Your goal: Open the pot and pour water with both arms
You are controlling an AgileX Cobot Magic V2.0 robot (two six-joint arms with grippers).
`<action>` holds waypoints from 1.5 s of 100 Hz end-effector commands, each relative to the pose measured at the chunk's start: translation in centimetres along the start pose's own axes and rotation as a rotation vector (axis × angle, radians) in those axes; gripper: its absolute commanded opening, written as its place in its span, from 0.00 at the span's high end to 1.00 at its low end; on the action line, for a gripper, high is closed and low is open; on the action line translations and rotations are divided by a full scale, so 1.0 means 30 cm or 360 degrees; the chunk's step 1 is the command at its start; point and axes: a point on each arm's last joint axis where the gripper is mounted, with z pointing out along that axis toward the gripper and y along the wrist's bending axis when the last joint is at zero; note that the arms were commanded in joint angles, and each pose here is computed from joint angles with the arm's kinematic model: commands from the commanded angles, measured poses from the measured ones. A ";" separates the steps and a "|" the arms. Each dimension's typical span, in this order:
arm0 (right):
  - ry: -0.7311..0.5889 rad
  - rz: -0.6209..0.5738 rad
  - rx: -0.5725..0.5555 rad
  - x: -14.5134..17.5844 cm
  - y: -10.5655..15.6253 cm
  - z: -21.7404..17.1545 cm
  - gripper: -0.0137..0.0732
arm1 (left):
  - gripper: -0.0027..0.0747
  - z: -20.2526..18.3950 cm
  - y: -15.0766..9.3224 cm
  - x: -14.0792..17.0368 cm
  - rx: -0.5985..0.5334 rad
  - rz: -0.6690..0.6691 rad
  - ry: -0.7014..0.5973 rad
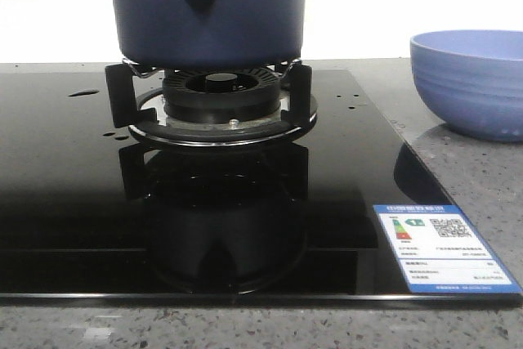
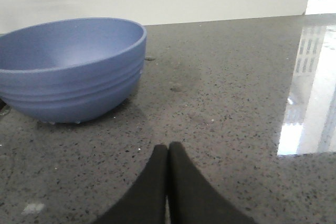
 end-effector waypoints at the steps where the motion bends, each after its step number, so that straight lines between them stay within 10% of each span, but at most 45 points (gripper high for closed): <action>1: -0.0104 -0.0018 -0.0005 0.005 0.000 0.001 0.91 | 0.99 -0.003 0.005 0.009 0.0000 -0.0027 -0.0112; 150: -0.0192 -0.0015 -0.0009 -0.012 0.001 0.000 0.91 | 0.99 -0.003 0.005 0.009 0.0000 -0.0027 -0.0112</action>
